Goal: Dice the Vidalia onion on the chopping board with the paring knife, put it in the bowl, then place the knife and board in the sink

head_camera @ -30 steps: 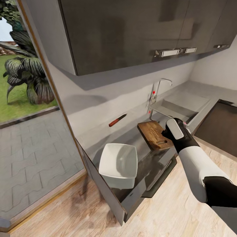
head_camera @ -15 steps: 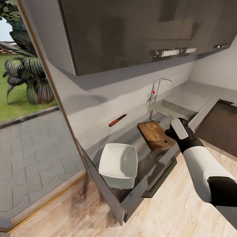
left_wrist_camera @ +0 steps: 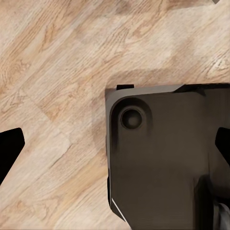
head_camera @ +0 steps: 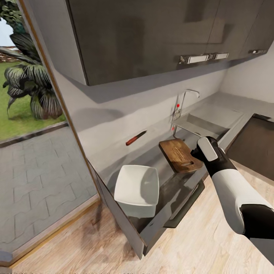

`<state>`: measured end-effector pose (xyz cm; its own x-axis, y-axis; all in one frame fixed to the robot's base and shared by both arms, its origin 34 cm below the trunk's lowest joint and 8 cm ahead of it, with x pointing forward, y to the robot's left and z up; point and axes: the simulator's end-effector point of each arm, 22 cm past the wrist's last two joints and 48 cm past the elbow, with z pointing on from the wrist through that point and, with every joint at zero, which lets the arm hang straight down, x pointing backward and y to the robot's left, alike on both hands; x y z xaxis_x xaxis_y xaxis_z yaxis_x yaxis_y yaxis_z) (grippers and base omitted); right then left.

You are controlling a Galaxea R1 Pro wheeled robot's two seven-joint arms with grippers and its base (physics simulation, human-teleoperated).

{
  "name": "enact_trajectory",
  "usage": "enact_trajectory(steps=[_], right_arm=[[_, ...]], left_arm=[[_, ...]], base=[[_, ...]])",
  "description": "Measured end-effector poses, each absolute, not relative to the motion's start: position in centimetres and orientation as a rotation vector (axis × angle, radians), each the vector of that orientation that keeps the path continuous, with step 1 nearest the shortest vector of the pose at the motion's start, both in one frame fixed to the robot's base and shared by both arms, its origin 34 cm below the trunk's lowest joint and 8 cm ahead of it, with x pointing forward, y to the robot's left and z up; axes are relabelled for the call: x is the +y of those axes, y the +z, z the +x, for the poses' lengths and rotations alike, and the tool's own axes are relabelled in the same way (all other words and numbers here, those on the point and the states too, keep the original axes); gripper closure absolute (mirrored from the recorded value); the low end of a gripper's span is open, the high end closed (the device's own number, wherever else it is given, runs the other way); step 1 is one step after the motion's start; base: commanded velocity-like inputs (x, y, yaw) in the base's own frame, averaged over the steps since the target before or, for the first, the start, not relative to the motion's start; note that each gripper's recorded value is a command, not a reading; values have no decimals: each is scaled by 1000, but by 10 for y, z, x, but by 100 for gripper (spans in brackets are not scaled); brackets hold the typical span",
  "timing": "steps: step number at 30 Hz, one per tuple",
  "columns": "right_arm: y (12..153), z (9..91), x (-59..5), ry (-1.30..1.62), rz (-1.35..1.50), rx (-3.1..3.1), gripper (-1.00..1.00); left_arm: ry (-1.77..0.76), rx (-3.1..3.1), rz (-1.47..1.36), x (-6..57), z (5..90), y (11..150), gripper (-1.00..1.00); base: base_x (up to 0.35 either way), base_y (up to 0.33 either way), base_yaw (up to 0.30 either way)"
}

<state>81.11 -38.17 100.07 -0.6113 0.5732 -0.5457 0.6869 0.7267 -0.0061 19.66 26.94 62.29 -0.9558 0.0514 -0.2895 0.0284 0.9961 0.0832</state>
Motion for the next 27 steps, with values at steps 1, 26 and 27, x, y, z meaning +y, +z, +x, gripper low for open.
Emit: enact_trajectory(steps=[1, 26, 27], right_arm=[[1000, 811, -382, -294, 957, 2410, -100], [973, 810, -382, -315, 960, 2444, -100], [971, 810, -382, -316, 959, 2446, -100]], left_arm=[[113, 2844, 58, 269, 196, 623, -100], [113, 2884, 61, 269, 181, 620, -100], [113, 2885, 61, 269, 181, 620, -100]], base=[[0, 0, 0], [0, 0, 0], [0, 0, 0]])
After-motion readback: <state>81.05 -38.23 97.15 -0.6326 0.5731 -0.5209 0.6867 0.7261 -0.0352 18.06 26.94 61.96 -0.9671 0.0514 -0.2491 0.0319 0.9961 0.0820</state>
